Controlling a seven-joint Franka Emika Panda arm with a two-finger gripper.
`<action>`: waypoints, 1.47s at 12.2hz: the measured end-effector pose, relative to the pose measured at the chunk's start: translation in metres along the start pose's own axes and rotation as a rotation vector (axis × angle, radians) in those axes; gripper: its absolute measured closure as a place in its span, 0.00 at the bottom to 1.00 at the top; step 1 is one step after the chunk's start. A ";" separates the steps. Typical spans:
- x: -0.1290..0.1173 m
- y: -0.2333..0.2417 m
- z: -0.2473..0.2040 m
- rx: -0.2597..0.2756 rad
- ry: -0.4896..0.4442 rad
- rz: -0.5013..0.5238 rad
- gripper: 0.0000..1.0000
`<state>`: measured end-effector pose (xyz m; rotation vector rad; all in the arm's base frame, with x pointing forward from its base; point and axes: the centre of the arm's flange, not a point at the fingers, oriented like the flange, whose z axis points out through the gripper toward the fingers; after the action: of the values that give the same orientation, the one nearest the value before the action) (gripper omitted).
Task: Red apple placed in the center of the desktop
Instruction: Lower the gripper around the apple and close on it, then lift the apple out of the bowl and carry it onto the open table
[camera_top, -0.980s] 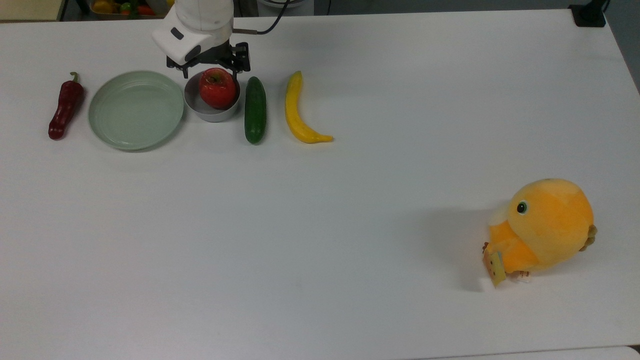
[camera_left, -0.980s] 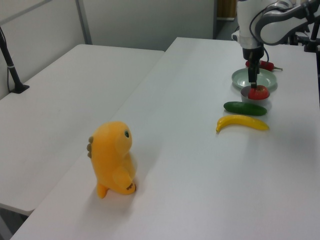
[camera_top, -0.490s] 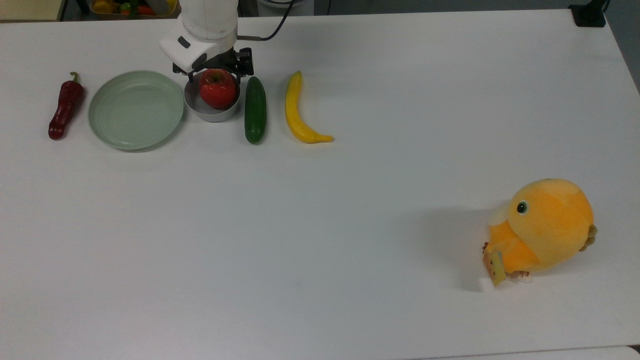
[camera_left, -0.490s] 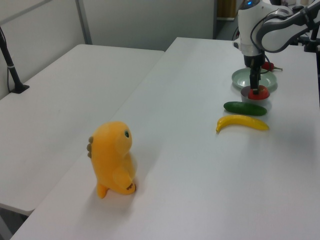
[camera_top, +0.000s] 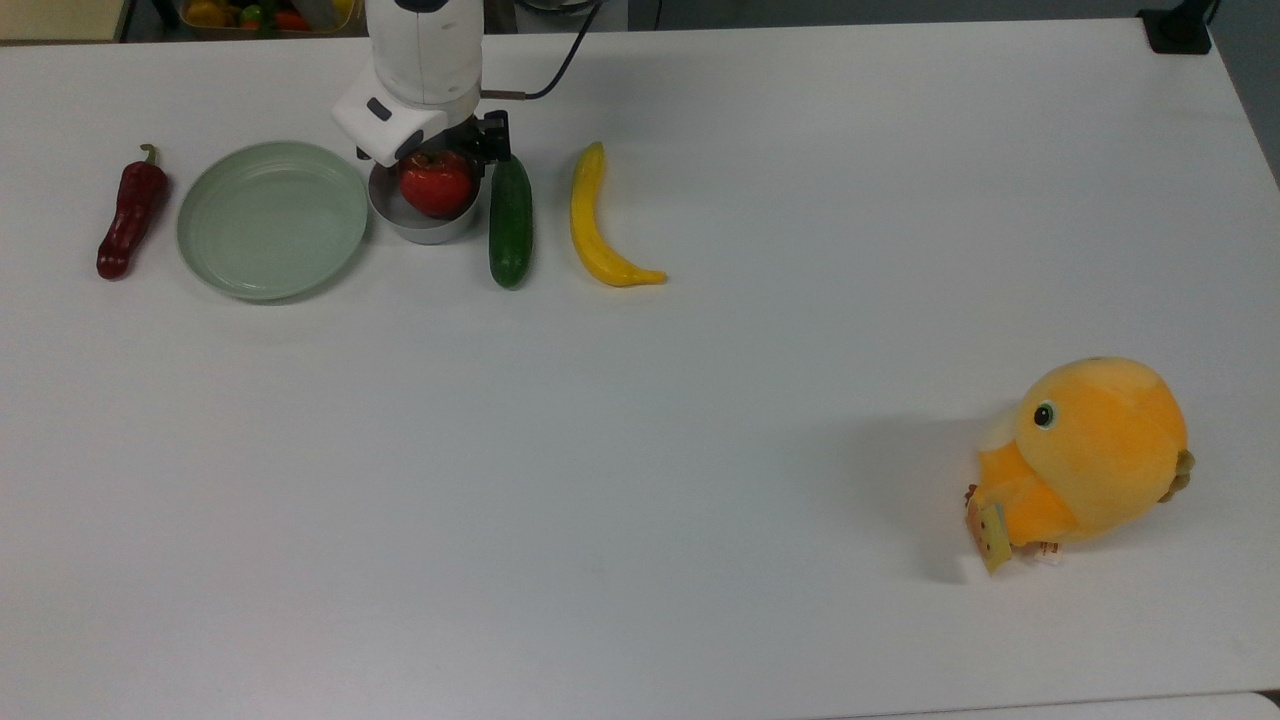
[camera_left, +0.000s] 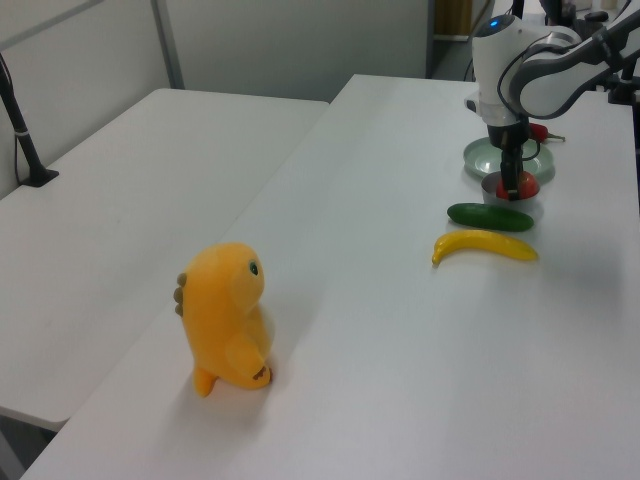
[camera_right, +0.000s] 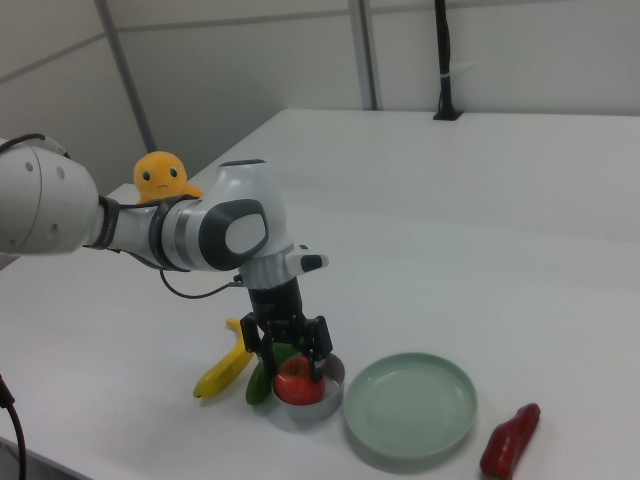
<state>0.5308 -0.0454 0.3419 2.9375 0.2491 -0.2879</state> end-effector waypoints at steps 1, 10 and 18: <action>0.000 -0.001 -0.001 -0.003 0.001 -0.016 0.12; 0.002 0.002 -0.013 -0.012 0.029 -0.039 0.31; 0.013 0.017 -0.094 -0.004 0.196 0.008 0.31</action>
<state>0.5630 -0.0419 0.4328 2.9625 0.2632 0.0028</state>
